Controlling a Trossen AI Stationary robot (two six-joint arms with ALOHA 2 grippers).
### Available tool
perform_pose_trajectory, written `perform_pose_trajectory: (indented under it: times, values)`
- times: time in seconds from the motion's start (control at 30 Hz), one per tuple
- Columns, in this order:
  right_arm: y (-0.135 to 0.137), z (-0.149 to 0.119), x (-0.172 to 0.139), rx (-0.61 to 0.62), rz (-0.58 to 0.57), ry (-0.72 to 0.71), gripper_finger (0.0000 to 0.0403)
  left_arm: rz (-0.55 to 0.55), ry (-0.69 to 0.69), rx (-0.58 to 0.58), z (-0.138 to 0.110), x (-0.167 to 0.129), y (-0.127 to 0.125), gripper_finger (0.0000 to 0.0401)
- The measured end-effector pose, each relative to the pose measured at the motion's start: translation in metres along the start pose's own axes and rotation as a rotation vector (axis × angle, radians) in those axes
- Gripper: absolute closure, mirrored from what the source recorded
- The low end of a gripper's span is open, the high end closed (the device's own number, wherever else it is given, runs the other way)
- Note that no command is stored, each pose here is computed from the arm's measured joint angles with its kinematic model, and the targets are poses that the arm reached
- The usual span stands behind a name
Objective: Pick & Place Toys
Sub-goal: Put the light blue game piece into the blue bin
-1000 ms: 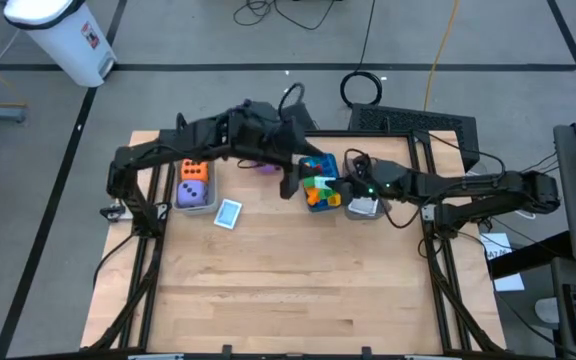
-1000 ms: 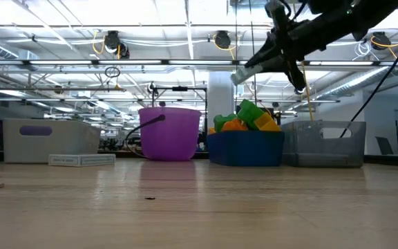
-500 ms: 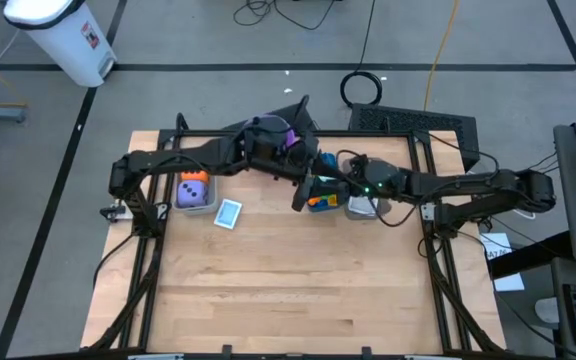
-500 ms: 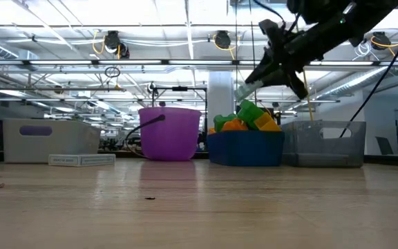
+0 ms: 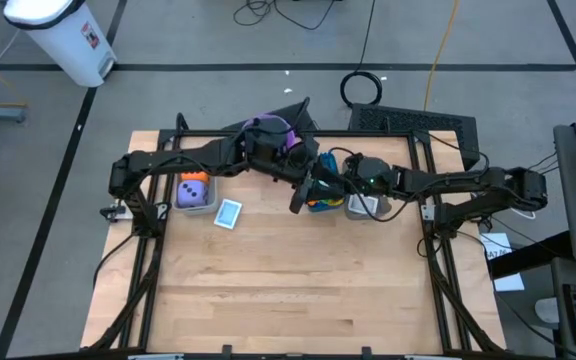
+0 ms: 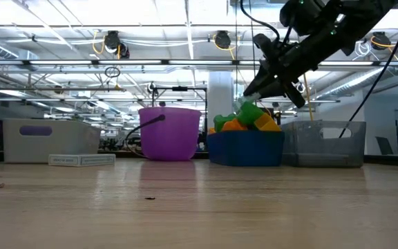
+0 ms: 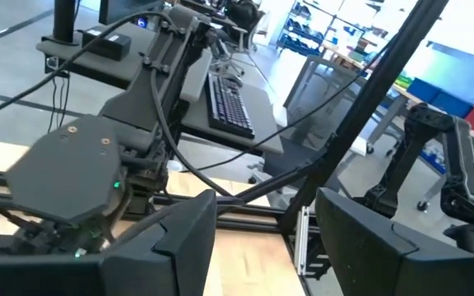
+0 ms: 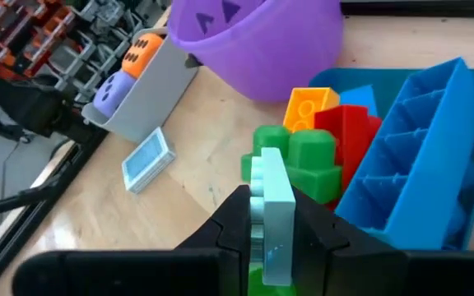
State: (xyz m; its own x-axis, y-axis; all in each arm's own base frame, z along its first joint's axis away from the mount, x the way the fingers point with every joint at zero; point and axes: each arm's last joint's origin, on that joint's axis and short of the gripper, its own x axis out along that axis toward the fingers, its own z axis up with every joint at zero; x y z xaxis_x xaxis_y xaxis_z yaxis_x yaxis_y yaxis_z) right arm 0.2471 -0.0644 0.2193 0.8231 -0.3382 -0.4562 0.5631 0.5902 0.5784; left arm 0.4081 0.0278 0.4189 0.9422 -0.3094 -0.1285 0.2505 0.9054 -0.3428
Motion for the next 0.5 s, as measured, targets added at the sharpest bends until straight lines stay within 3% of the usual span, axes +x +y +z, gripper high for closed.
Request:
perform_pose_trajectory:
  times: [0.5]
  values:
    - [-0.0064,-0.0040,-0.0003,-0.021,-0.076,0.032,0.0359,-0.001,0.002,0.002,-0.0002,0.0001,-0.0001,0.0185]
